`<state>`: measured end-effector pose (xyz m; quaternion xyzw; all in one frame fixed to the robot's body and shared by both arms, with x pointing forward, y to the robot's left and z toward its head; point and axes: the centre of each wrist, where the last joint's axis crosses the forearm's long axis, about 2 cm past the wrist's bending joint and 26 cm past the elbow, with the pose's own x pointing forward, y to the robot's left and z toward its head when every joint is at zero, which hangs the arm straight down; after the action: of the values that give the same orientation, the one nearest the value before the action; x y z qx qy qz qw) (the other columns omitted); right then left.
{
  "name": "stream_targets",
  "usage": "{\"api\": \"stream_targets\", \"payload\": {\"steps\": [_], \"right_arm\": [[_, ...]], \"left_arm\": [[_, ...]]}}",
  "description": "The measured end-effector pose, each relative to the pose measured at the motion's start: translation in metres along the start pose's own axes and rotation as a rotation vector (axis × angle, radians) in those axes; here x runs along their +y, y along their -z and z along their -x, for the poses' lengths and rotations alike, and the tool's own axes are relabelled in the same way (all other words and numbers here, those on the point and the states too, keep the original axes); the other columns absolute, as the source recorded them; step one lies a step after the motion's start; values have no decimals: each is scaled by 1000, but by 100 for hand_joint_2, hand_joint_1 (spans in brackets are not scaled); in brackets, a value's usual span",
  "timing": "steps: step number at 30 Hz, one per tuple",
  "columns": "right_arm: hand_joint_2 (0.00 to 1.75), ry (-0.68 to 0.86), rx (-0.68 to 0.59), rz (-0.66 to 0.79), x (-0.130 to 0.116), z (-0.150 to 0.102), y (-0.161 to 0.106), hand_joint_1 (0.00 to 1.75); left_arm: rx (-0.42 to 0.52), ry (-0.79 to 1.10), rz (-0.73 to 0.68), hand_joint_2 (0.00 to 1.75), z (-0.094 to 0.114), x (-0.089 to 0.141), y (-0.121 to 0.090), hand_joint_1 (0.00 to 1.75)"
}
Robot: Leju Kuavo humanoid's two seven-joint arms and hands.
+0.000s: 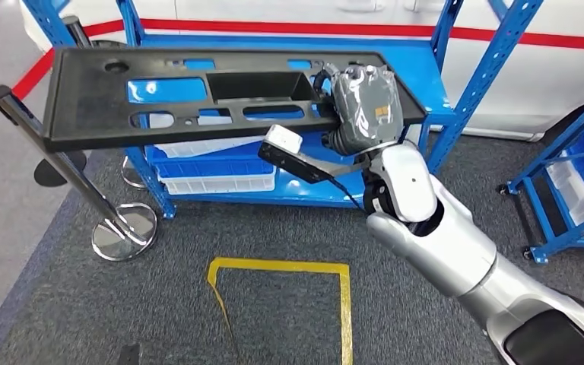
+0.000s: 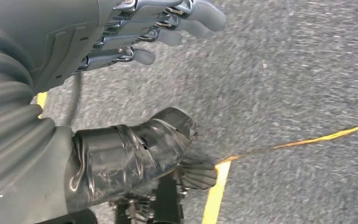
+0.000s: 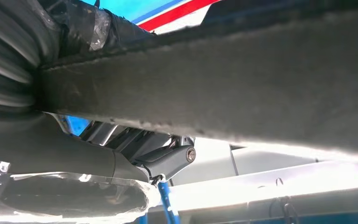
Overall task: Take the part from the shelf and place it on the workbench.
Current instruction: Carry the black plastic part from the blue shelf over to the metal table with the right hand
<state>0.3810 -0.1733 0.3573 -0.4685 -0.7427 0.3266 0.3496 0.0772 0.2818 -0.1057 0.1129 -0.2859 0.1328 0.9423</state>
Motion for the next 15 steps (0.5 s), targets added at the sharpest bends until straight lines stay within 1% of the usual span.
{"api": "stream_targets", "payload": {"steps": [3,15], "right_arm": [[175,-4,1,-6,0,0,0,175],[175,9,9,-20,-2,3,2,175]], "left_arm": [[7,1,-1,175,3,0,-1,0],[-2,-12,-2,175,-2,-1,1,0]]}}
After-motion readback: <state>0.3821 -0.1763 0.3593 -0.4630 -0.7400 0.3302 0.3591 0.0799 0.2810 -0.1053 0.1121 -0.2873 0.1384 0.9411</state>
